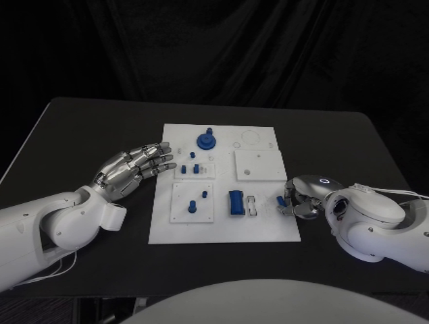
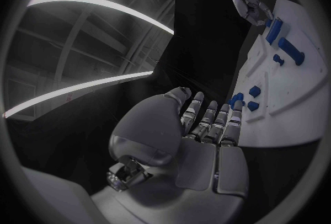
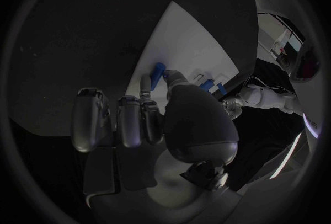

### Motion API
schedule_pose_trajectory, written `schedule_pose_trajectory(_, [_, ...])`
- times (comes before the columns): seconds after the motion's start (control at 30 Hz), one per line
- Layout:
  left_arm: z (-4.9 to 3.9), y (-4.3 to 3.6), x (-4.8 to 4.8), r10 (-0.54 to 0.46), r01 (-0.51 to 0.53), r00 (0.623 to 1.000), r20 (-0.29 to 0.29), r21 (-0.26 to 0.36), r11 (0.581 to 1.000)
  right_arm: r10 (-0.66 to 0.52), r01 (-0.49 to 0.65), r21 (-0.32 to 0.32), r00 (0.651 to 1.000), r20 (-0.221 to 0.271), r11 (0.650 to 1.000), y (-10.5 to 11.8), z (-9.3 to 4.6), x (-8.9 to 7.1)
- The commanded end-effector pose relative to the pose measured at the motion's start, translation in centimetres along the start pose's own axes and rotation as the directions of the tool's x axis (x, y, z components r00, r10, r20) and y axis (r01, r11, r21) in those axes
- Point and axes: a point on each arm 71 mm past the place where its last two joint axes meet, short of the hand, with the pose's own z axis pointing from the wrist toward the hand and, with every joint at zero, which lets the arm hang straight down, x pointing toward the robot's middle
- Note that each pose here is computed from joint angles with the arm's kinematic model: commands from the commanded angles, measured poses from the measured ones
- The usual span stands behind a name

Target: Assemble the parts on the task board

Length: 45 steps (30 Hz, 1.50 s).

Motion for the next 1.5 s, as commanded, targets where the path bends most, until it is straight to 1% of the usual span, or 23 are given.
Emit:
schedule_pose_trajectory(0.03, [0.04, 0.08, 0.21, -0.014, 0.014, 1.000, -0.016, 0.006, 1.000, -0.019, 0.021, 0.033, 0.999, -0.034, 0.999, -0.3, 0.1, 0.8])
schedule_pose_trajectory(0.3, [-0.02, 0.24, 0.23, -0.019, 0.019, 1.000, -0.020, 0.001, 1.000, -0.021, 0.022, 0.043, 0.999, -0.032, 0.999, -0.4, 0.5, 0.9])
schedule_pose_trajectory(0.47, [-0.07, 0.29, 0.21, -0.019, 0.019, 1.000, -0.019, 0.002, 1.000, -0.003, 0.003, 0.021, 1.000, -0.006, 1.000, -0.2, 0.6, 0.8])
schedule_pose_trajectory(0.63, [-0.15, 0.35, 0.16, -0.020, 0.020, 1.000, -0.017, 0.001, 1.000, 0.065, -0.063, -0.029, 0.997, 0.046, 0.998, 0.4, 0.4, 0.4])
schedule_pose_trajectory(0.73, [-0.18, 0.39, 0.15, -0.021, 0.021, 1.000, -0.017, 0.000, 1.000, 0.144, -0.141, -0.052, 0.988, 0.053, 0.989, 0.7, 0.3, 0.3])
schedule_pose_trajectory(0.87, [-0.17, 0.45, 0.18, -0.022, 0.022, 1.000, -0.018, 0.000, 1.000, 0.282, -0.280, -0.064, 0.959, 0.034, 0.958, 1.1, 0.0, 0.3])
schedule_pose_trajectory(0.9, [-0.16, 0.47, 0.19, -0.023, 0.023, 1.000, -0.018, -0.001, 1.000, 0.337, -0.334, -0.066, 0.941, 0.026, 0.940, 1.3, -0.1, 0.4])
schedule_pose_trajectory(0.97, [-0.16, 0.49, 0.19, -0.023, 0.023, 1.000, -0.018, -0.001, 1.000, 0.400, -0.399, -0.060, 0.916, 0.012, 0.915, 1.5, -0.2, 0.4])
schedule_pose_trajectory(1.1, [-0.16, 0.51, 0.18, -0.022, 0.022, 1.000, -0.017, -0.001, 1.000, 0.504, -0.505, -0.033, 0.863, -0.020, 0.863, 1.8, -0.3, 0.6])
schedule_pose_trajectory(1.2, [-0.14, 0.53, 0.19, -0.022, 0.022, 1.000, -0.017, -0.002, 1.000, 0.552, -0.552, -0.020, 0.834, -0.031, 0.833, 1.9, -0.3, 0.7])
schedule_pose_trajectory(1.3, [-0.11, 0.55, 0.20, -0.022, 0.022, 1.000, -0.017, -0.002, 1.000, 0.580, -0.581, -0.015, 0.814, -0.034, 0.814, 2.1, -0.2, 0.8])
schedule_pose_trajectory(1.5, [-0.03, 0.60, 0.24, -0.022, 0.022, 1.000, -0.019, -0.004, 1.000, 0.608, -0.608, -0.013, 0.794, -0.034, 0.794, 2.3, 0.1, 0.8])
